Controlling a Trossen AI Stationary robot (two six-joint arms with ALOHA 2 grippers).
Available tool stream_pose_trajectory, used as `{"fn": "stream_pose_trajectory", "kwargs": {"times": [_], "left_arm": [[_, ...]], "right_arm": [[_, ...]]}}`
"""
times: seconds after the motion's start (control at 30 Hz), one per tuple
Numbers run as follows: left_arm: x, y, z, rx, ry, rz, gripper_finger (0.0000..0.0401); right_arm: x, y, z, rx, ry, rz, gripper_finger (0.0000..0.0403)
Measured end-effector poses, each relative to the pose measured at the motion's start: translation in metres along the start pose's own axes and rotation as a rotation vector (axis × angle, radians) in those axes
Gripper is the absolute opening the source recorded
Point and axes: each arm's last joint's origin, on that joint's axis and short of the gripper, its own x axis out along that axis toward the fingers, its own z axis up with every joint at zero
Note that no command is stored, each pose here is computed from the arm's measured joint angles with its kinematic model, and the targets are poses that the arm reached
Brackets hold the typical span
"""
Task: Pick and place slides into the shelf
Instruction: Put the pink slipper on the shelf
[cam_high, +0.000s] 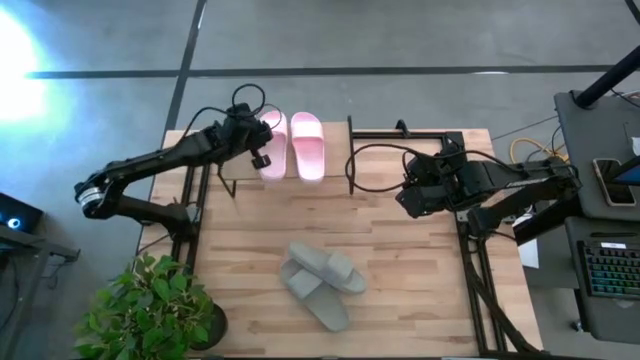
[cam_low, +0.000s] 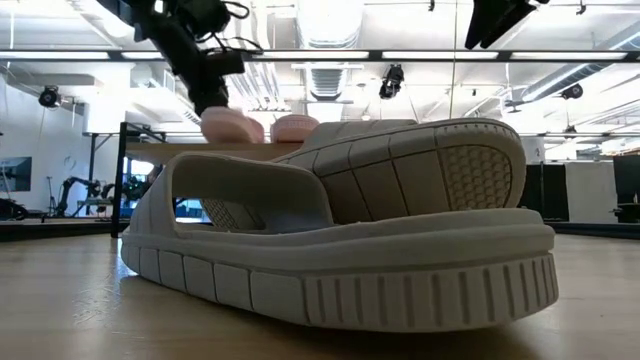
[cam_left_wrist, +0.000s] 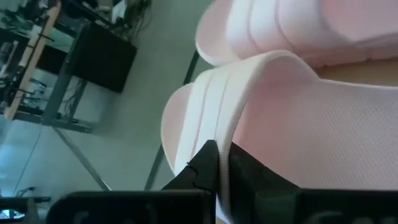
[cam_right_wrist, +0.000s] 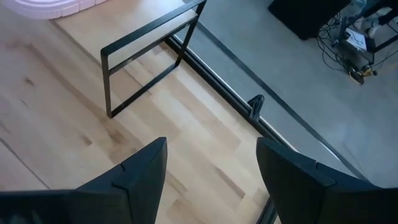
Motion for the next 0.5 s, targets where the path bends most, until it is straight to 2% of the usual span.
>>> {"fn": "stream_pose_trajectory", "kwargs": {"times": [0.23,0.3,0.5], "left_arm": [[0.004,-0.003,-0.005,0.004,0.030,-0.001,0.0012],[0.003,-0.005,-0.007,0.004,0.047,-0.009,0.0030],[-0.007,-0.004,-0.010,-0.107,0.064,-0.015,0.0099]], "right_arm": [[0.000,0.000,0.000,0.000,0.001,-0.001,0.0240],[0.000,0.000,0.000,0.000,0.001,-0.001,0.0240],[0.000,0.000,0.000,0.000,0.004,0.002,0.0240]]}}
